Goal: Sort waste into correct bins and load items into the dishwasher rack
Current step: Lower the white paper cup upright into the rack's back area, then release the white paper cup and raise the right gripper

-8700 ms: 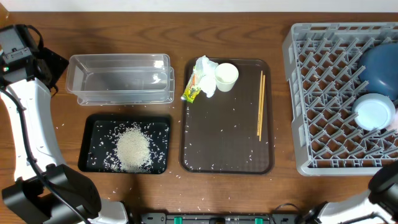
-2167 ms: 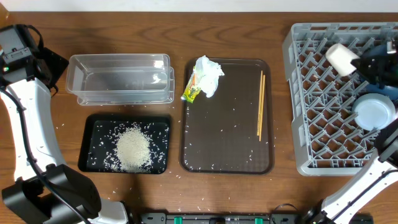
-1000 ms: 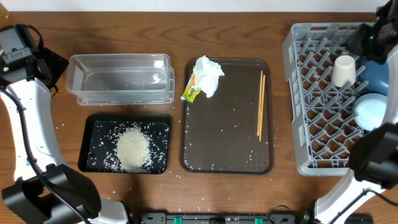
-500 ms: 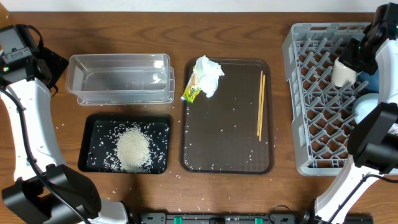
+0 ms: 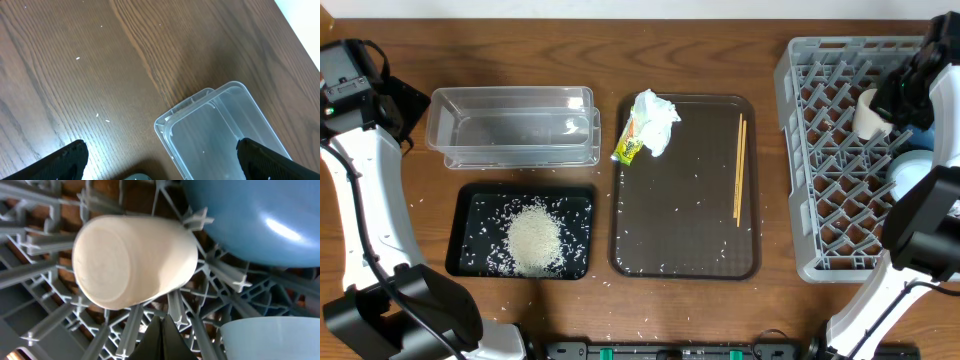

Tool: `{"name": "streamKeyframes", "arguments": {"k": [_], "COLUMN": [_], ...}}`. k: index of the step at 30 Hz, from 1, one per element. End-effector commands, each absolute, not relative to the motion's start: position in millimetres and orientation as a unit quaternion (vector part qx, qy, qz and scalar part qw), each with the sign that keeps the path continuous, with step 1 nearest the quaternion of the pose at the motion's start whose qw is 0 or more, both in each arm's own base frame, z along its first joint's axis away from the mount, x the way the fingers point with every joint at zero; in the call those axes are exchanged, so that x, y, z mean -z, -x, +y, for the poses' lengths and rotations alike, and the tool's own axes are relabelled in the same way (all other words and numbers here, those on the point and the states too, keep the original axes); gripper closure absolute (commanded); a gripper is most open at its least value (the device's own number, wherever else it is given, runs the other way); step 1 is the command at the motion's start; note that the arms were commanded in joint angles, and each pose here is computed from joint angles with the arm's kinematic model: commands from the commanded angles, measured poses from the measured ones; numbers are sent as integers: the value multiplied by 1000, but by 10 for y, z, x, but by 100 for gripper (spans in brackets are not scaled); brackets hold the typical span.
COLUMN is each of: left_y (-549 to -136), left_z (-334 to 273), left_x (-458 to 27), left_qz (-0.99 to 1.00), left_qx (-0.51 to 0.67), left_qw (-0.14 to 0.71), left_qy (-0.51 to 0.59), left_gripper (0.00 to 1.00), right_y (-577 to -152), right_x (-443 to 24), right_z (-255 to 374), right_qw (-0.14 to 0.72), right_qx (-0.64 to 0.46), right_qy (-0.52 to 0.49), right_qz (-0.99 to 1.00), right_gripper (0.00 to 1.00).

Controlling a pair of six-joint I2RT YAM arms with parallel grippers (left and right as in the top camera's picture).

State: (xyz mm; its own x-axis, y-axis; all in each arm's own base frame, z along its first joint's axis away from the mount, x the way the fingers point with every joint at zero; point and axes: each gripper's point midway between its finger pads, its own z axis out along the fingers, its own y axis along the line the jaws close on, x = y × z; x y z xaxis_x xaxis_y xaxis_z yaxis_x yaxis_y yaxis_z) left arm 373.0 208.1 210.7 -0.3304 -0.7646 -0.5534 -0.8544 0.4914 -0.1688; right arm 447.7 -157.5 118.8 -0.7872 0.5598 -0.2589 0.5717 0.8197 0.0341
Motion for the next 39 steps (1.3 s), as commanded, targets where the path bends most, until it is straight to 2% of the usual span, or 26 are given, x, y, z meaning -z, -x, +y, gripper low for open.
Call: {"name": "streamKeyframes", "arguments": {"k": [1, 7, 17, 33, 39], "left_y": [-3706, -3706, -3706, -3706, -3706], "left_z": [2083, 2083, 2083, 2083, 2083], "left_x": [-2157, -2157, -2157, -2157, -2157], "left_qz": [808, 808, 808, 809, 808], "left_qx": [-78, -78, -78, -78, -78], "left_qw": [299, 299, 299, 299, 299], "left_qy": [501, 501, 501, 501, 501], "left_gripper": [2, 2, 2, 2, 2], "right_y": [-4570, -4874, -4883, -4849, -4724], "right_x": [-1613, -1710, -1283, -1181, -1108], "right_z": [-1564, -1533, -1557, -1563, -1654], "right_qw": [193, 251, 206, 197, 177], "right_qx": [6, -26, -23, -18, 17], "right_qy": [-304, -283, -288, -287, -295], "right_qz": [933, 925, 935, 937, 939], "right_gripper": [99, 99, 99, 99, 99]}}
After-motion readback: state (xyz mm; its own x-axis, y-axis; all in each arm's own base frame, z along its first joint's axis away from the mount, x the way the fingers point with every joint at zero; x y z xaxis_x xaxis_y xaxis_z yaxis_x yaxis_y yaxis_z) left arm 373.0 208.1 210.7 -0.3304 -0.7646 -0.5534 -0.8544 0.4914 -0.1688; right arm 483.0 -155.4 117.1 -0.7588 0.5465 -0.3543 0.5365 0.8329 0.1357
